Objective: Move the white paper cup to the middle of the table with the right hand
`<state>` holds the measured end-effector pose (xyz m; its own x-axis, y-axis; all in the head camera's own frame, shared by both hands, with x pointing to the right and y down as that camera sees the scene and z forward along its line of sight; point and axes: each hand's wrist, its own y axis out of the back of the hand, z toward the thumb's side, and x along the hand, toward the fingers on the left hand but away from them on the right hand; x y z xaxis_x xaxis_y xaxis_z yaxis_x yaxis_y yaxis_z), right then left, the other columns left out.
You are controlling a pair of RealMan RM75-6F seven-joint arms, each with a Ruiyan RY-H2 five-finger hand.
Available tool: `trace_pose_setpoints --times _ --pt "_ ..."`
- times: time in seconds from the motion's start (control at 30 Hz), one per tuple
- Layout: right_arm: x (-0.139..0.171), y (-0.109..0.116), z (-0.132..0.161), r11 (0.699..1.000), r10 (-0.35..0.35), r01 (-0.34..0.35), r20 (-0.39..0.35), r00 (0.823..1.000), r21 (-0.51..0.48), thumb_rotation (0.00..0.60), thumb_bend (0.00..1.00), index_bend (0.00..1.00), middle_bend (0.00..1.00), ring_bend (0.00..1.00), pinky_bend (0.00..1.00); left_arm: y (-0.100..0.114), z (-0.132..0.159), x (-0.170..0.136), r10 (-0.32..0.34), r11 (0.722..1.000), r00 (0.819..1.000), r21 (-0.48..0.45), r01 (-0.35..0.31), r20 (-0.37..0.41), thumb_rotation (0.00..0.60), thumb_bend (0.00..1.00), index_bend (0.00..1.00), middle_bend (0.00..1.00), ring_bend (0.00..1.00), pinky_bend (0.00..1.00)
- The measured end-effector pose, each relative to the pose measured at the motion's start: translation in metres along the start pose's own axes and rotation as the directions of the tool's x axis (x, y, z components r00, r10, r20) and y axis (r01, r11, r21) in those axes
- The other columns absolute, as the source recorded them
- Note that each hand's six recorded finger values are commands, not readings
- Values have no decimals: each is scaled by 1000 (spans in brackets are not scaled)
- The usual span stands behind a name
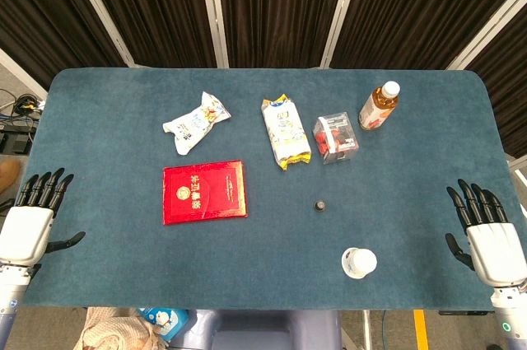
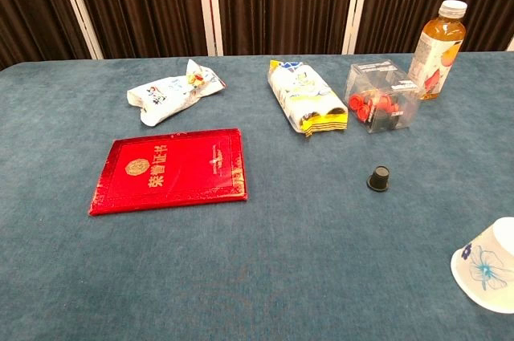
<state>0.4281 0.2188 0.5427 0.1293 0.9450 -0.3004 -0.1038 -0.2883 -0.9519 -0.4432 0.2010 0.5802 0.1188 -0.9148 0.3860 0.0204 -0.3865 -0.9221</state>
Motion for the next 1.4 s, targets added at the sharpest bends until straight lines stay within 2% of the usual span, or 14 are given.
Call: trace_pose_setpoints --times 0.33,0.47,0.57,0.77,0.87,1.0,1.1,1.23,1.4 --pt "-1 -1 3 1000 8 -8 -15 1000 -13 600 355 0 0 0 112 0 -2 0 -1 1000 1000 -2 1 -5 600 0 0 0 0 0" --pt "0 -1 14 999 18 -21 -69 997 -39 600 346 0 0 0 112 0 -2 0 0 1000 1000 -6 0 -7 600 0 0 0 0 0" --pt "2 -4 27 997 51 -58 -142 989 -48 600 335 0 0 0 112 0 -3 0 -3 1000 1000 -5 3 -7 600 0 0 0 0 0" --pt "6 -16 58 984 157 -176 -290 944 -37 600 329 0 0 0 112 -1 -5 1 -9 1000 1000 -9 9 -16 600 0 0 0 0 0" --pt "7 -22 73 971 209 -237 -344 915 -40 600 329 0 0 0 112 -1 -4 1 -8 1000 1000 -12 8 -14 600 0 0 0 0 0" --pt "11 -30 96 949 276 -315 -413 868 -28 600 328 0 0 0 119 -2 -1 -1 -11 1000 1000 -2 11 -6 600 0 0 0 0 0" --pt "14 -36 110 938 309 -346 -447 839 -1 600 328 0 0 3 140 -2 -2 -1 -11 1000 1000 -2 11 -11 600 0 0 0 0 0" --pt "16 -45 125 929 335 -369 -471 816 21 600 328 0 0 4 144 -3 -3 0 -14 1000 1000 -4 14 -15 600 0 0 0 0 0" --pt "15 -56 135 922 356 -387 -467 809 33 600 328 0 0 4 148 -3 -2 -1 -15 1000 1000 -4 15 -12 600 0 0 0 0 0"
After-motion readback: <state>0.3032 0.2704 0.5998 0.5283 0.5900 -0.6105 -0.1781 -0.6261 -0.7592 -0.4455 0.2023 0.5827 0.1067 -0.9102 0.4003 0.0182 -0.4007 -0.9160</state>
